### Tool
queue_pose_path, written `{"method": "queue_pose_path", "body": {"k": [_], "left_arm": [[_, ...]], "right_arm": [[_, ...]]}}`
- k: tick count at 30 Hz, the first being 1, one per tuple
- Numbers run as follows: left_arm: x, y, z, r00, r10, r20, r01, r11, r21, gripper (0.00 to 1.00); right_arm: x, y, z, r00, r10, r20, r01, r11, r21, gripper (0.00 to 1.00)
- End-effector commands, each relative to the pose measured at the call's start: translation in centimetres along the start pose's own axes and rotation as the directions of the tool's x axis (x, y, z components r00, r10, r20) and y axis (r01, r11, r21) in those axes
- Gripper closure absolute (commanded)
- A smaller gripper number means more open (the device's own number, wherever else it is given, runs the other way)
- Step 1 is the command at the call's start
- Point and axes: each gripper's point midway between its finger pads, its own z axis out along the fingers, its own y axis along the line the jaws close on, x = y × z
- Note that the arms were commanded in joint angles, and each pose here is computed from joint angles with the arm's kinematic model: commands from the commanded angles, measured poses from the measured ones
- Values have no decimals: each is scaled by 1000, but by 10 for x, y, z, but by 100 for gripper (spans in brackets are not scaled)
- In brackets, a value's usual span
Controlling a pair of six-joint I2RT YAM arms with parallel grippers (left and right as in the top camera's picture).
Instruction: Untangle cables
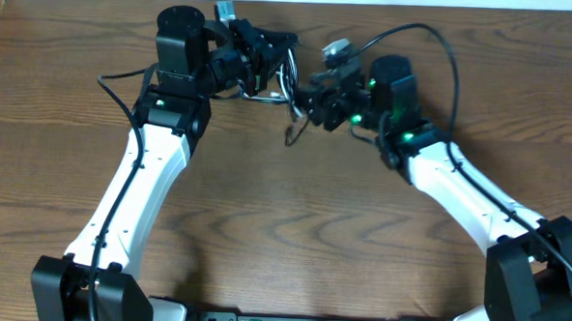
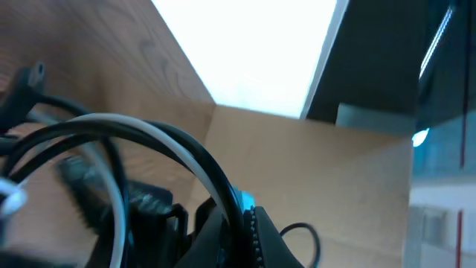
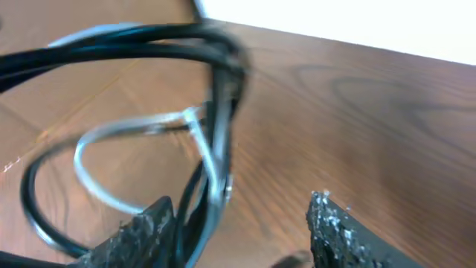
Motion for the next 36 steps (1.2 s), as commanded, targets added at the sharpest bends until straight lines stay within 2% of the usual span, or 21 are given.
{"method": "queue_pose_path", "body": {"k": [1, 5, 8, 10, 13, 17, 19, 24, 27, 33, 36], "left_arm": [[-15, -3, -1, 992, -85, 88, 85, 996, 10, 93], [-38, 11, -5, 967, -111, 228, 121, 992, -30, 93], [-58, 26, -12, 919, -164, 358, 197, 979, -58, 93], [-77, 37, -23, 855, -189, 483, 248, 967, -61, 92], [-98, 43, -37, 774, -166, 611, 253, 966, -59, 93], [-117, 47, -55, 677, -133, 724, 249, 967, -55, 93], [-120, 47, -58, 658, -127, 742, 248, 967, -54, 93], [-115, 47, -53, 667, -204, 717, 298, 955, -6, 92], [-114, 50, -53, 665, -201, 719, 307, 952, -18, 93], [-115, 53, -54, 659, -207, 723, 319, 947, -19, 92], [-110, 55, -50, 644, -313, 698, 397, 917, 44, 93]], "right_arm": [[-30, -23, -31, 991, 113, 76, -115, 993, 23, 44], [-46, -33, -54, 972, 205, 113, -206, 978, -1, 43], [-45, -33, -57, 959, 266, 98, -265, 964, -27, 42], [-39, -29, -55, 954, 293, 70, -291, 956, -34, 41], [-28, -18, -47, 947, 319, 27, -318, 947, -46, 41], [-14, 3, -32, 947, 321, -23, -322, 945, -54, 40], [-6, 8, -24, 937, 347, -36, -348, 937, -24, 39], [9, 21, -3, 892, 449, -45, -448, 893, 29, 34], [12, 33, 8, 878, 476, -42, -476, 879, 15, 32], [20, 40, 31, 824, 567, 19, -567, 822, 53, 29], [22, 42, 46, 801, 596, 67, -599, 799, 52, 31]]}}
